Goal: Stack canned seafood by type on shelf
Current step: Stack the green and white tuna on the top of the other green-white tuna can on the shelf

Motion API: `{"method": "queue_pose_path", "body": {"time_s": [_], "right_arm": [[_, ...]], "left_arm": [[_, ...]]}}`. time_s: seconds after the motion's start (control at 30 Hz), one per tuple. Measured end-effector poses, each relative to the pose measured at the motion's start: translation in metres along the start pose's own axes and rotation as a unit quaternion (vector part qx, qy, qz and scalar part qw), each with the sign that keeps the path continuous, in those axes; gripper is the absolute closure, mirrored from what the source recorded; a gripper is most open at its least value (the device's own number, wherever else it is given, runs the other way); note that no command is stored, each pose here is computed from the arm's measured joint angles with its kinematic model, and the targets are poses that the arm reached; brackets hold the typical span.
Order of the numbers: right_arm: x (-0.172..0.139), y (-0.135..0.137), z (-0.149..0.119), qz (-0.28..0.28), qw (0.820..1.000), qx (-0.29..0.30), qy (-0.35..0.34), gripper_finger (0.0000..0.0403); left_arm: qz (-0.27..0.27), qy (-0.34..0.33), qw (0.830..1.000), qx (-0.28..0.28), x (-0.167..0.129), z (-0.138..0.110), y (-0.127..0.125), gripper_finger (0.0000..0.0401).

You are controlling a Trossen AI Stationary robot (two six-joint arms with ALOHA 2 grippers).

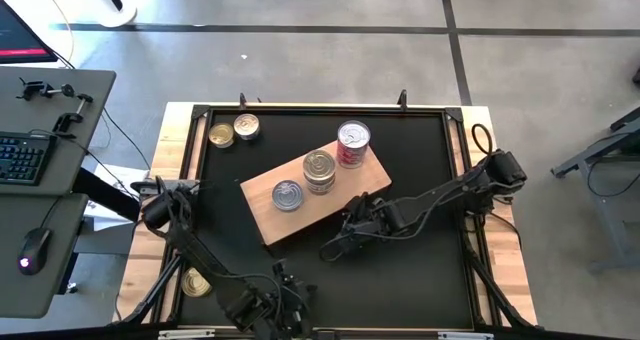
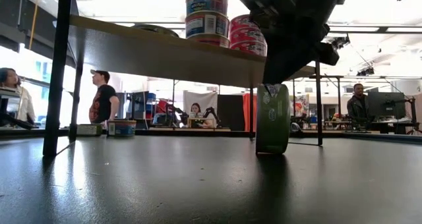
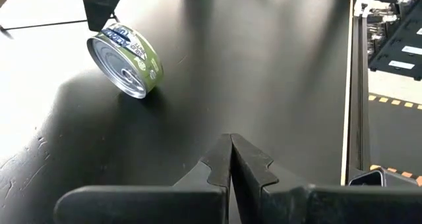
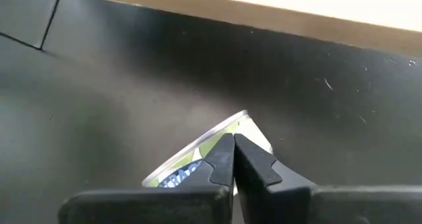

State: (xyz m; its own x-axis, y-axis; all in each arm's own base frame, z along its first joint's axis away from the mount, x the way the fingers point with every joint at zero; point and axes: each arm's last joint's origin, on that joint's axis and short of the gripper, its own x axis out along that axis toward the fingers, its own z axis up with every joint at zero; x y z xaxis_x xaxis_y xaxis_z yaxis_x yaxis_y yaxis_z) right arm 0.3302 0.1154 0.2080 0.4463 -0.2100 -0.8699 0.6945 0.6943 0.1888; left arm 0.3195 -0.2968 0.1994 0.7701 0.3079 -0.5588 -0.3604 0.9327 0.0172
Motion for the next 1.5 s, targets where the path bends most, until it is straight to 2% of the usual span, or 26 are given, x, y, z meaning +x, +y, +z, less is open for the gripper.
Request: {"method": "queue_pose_path", "body": {"time_s": [0.33, 0.63, 0.73, 0.87, 1.0, 1.1, 1.3, 1.4, 1.5], "right_arm": [[-0.012, 0.014, -0.025, 0.028, 0.999, 0.039, 0.010, 0.0403], [-0.025, 0.035, -0.048, 0.107, 0.991, 0.082, 0.011, 0.0403], [-0.034, 0.035, -0.050, 0.113, 0.991, 0.069, -0.011, 0.0403], [-0.051, 0.039, -0.040, 0.164, 0.985, -0.026, -0.048, 0.0403], [-0.061, 0.051, -0.032, 0.234, 0.955, -0.170, -0.064, 0.0396], [-0.064, 0.060, -0.024, 0.263, 0.924, -0.275, -0.044, 0.0361], [-0.054, 0.072, -0.013, 0.209, 0.862, -0.461, 0.011, 0.0218], [-0.042, 0.077, -0.013, 0.163, 0.816, -0.553, 0.046, 0.0146], [-0.027, 0.079, -0.013, 0.121, 0.774, -0.614, 0.094, 0.0104]], "left_arm": [[0.013, 0.002, 1.000, 0.003, 0.007, 0.004, 0.005, 0.0401], [0.028, 0.003, 1.000, -0.008, 0.019, 0.012, 0.013, 0.0401], [0.023, 0.010, 1.000, -0.009, 0.020, 0.012, 0.013, 0.0401], [0.003, 0.024, 0.999, -0.027, 0.017, 0.003, 0.009, 0.0401], [-0.028, 0.031, 0.998, -0.042, -0.003, -0.014, -0.003, 0.0401], [-0.045, 0.036, 0.996, -0.065, -0.020, -0.028, -0.011, 0.0401], [-0.075, 0.040, 0.985, -0.148, -0.053, -0.041, -0.021, 0.0401], [-0.084, 0.040, 0.980, -0.175, -0.064, -0.043, -0.022, 0.0401], [-0.088, 0.041, 0.977, -0.189, -0.068, -0.044, -0.022, 0.0401]]}}
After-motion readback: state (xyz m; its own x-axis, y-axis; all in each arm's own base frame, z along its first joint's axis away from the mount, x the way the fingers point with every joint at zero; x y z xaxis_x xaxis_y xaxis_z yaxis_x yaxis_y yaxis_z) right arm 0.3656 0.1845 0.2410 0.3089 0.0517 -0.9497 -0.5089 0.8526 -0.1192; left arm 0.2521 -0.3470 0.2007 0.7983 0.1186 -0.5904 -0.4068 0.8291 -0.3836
